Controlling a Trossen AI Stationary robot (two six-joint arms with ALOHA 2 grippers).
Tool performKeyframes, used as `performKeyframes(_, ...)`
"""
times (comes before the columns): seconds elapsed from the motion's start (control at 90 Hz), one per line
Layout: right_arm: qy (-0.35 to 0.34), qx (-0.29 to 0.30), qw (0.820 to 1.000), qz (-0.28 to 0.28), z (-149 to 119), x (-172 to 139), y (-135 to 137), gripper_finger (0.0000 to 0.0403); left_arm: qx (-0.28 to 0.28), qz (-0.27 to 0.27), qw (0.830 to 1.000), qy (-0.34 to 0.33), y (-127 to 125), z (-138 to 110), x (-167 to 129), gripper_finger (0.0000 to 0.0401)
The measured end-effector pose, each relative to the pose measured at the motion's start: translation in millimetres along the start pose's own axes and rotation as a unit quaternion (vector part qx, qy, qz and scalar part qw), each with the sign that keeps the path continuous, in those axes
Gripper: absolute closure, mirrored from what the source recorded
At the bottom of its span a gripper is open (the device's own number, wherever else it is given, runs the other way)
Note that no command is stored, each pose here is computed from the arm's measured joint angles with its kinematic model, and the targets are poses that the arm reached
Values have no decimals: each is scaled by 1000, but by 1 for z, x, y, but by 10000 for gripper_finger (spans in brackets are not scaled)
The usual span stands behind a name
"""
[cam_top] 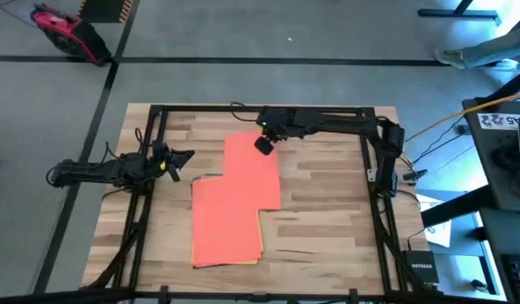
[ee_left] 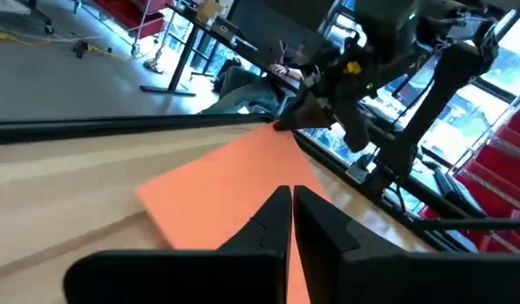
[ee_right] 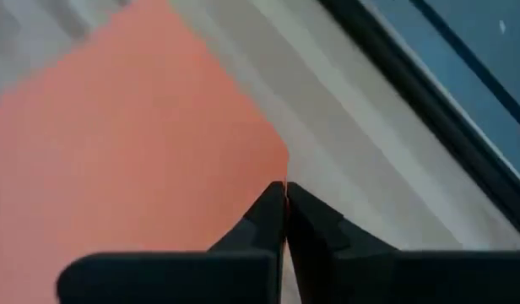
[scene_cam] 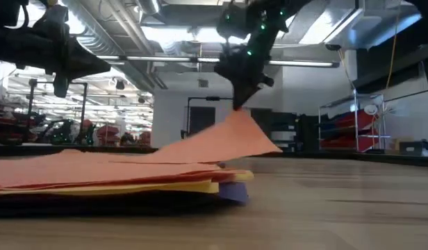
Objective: Organize paper
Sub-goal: Put all of the orange paper at the top right of the table
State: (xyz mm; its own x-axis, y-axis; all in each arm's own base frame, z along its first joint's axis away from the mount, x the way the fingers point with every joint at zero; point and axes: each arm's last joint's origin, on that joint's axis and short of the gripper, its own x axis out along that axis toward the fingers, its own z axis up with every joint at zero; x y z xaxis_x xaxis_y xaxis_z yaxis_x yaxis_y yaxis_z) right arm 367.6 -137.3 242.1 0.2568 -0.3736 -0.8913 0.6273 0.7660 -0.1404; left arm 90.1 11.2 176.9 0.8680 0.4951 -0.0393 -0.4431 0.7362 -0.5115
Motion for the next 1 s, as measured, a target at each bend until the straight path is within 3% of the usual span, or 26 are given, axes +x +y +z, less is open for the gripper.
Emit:
performKeyframes(0.122,35,-29,999,-25,-3,6,-20,403,-39,15,999,12,3,-2,0,401)
performKeyframes(0.244,47,-56,997,-35,-1,8,-46,403,-17,26,999,10,4,-2,2,401)
performKeyframes(0.378,58,-70,995,-50,2,11,-85,403,-29,46,999,-1,7,0,3,401)
performKeyframes(0.578,78,-58,995,-38,-1,19,-137,403,-31,71,997,-16,12,2,4,401)
performKeyframes(1.0,156,-40,987,-26,-40,48,-172,403,-24,91,995,-29,15,5,6,401)
